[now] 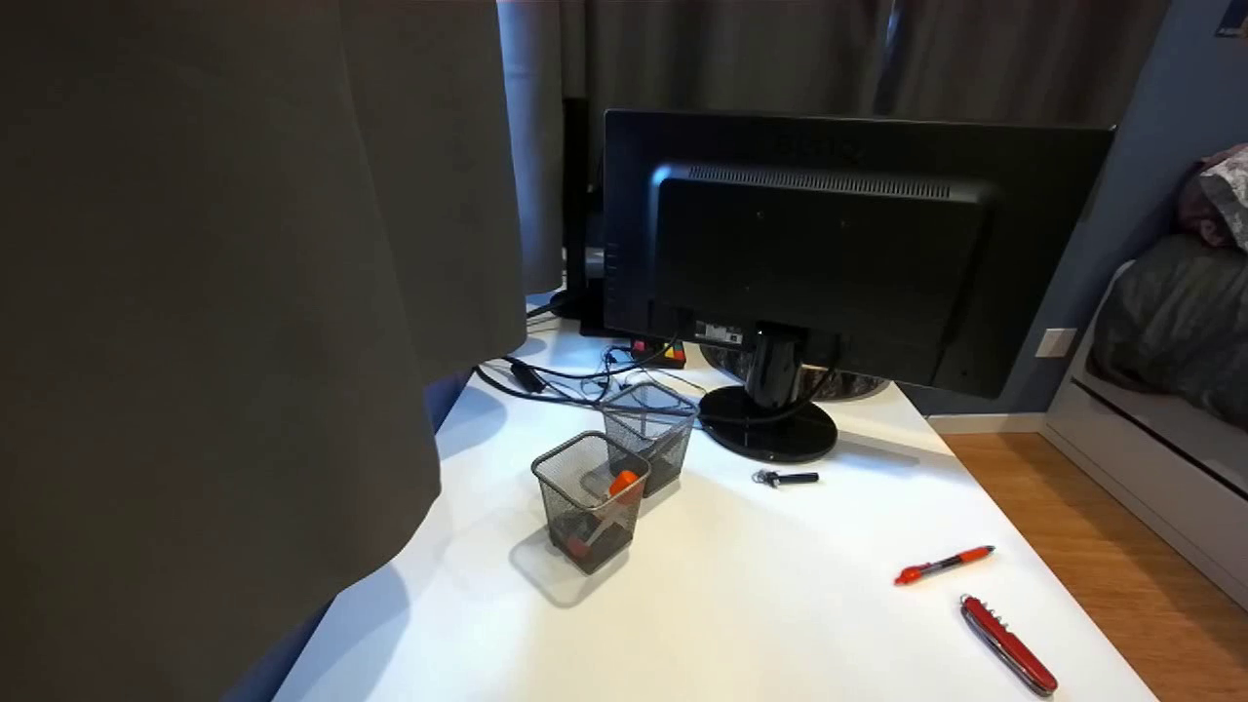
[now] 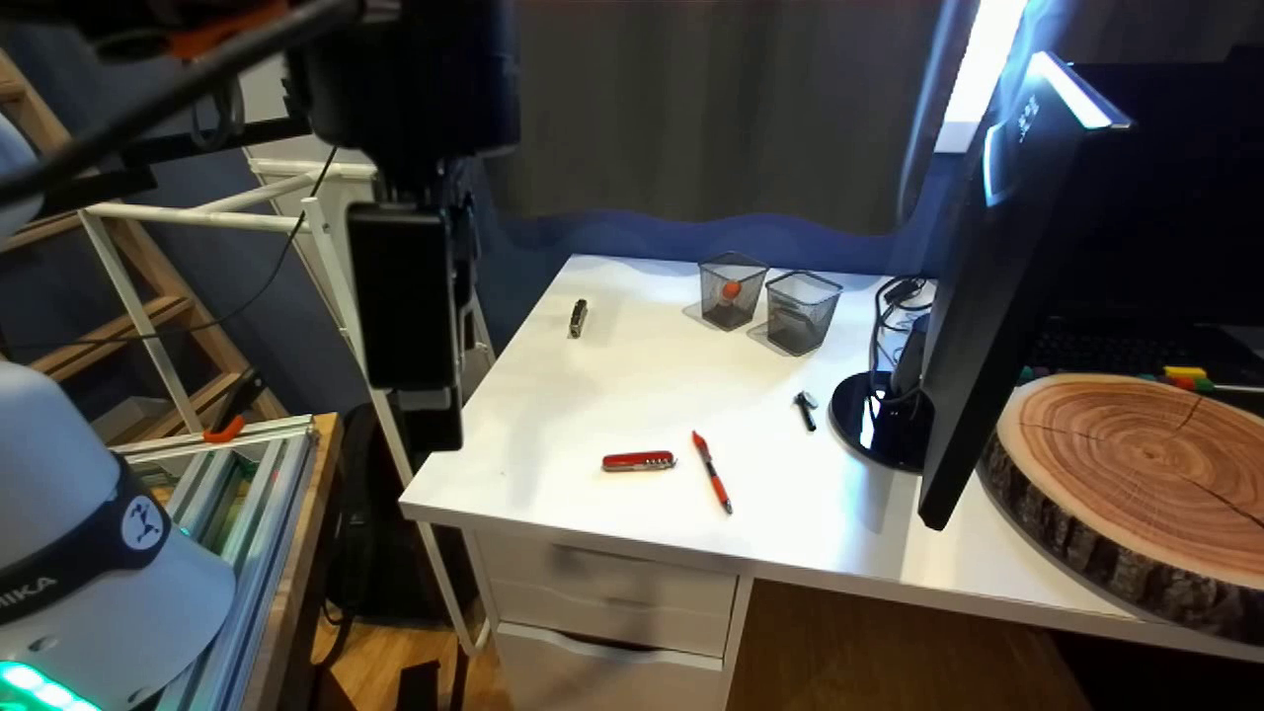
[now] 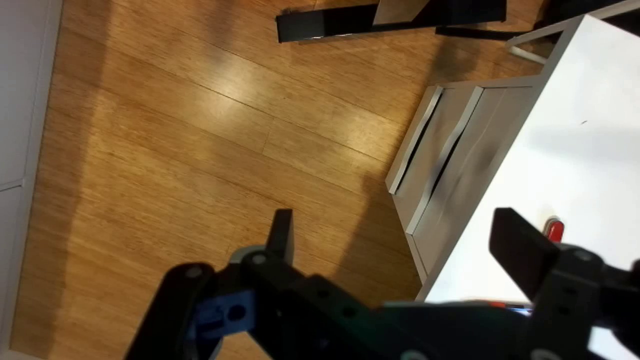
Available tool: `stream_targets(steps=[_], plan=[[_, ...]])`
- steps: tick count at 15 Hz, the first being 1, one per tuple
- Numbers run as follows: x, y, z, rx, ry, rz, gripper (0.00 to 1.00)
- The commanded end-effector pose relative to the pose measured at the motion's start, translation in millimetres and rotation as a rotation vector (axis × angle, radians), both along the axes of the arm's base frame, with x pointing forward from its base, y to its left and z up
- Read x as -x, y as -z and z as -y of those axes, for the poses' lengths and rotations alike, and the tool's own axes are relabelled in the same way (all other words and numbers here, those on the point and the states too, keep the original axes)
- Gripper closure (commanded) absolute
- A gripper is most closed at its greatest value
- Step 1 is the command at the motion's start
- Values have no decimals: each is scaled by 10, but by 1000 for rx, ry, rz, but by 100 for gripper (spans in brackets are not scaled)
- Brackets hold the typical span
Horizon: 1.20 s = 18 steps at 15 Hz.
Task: Put the red pen in the grey basket on the right
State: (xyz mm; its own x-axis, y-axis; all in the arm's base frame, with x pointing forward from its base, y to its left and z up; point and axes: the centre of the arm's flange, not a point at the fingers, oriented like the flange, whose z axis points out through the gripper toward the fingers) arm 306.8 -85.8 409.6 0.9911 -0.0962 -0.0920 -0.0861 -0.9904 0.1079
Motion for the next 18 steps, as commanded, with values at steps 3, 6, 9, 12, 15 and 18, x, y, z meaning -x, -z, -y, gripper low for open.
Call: stream_targets(steps=[3,6,9,12,15,18], plan=[[0,0,0,0,0,0,0],[-320,86,-24,40,-115,52,0],[-1002,198,-231,80,-272,146,0],[-1479,353,-648,35,-427,272,0],[-1880,772,-896,-57,-570,308,0],[-1964,1359,-966,-149,-691,299,0]])
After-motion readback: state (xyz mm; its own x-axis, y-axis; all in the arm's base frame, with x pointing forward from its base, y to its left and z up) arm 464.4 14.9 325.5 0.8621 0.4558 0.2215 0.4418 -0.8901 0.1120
